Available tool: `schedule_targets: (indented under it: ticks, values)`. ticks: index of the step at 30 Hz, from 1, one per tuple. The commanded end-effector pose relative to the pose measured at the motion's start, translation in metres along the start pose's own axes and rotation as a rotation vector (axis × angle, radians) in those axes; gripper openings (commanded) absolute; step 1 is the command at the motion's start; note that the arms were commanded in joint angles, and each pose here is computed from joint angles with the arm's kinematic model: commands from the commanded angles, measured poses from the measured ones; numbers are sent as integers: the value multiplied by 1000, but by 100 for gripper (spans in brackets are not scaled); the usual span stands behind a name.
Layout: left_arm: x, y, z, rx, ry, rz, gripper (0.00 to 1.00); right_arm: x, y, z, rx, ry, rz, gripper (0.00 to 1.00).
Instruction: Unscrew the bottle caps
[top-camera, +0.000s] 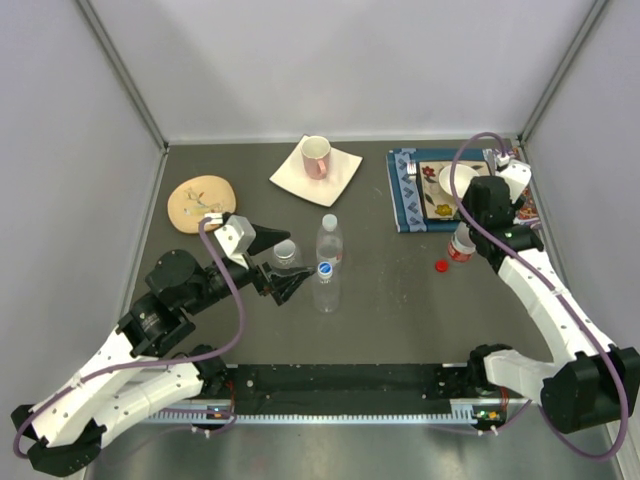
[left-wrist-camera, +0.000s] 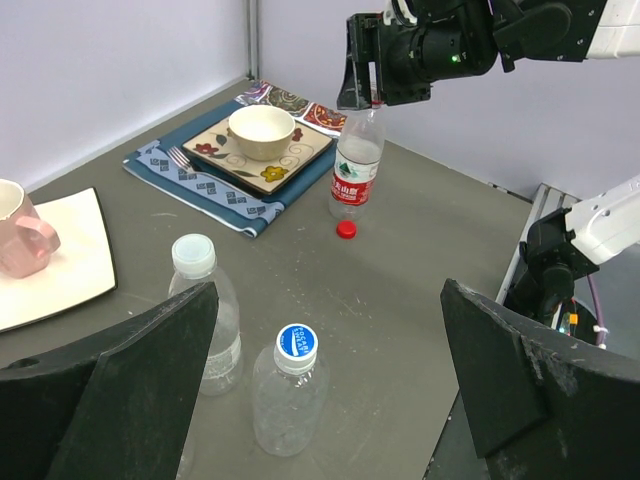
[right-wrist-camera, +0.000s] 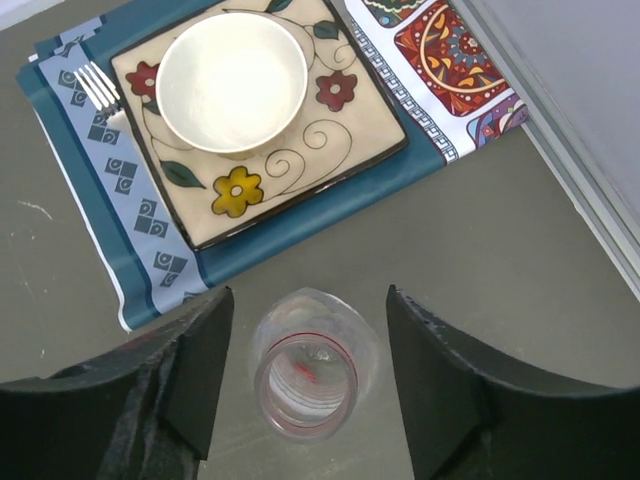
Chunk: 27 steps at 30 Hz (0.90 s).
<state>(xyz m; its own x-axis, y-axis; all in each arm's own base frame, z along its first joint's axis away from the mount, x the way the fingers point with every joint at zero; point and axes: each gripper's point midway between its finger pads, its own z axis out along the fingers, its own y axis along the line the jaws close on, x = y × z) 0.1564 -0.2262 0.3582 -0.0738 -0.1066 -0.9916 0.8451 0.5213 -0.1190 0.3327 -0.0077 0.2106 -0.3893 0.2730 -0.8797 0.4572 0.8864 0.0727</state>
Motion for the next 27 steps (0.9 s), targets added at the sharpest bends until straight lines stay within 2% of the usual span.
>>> schedule_targets:
  ticks: [1,14,22,25,27]
  values:
    - [-12,-4,2,20,-50,0,99,-24,5,-13,-44,-51,44,64]
    - [-12,-4,3,20,-50,-3,99,-44,14,-32,-115,-82,76,70]
    - [-14,-1,2,1,-53,9,99,-96,22,-88,-212,-176,69,72]
    - [-15,7,2,-43,-56,11,99,-115,42,-121,-352,-209,55,72]
    - [-14,18,3,-102,-51,3,99,-115,77,-148,-564,-187,33,72]
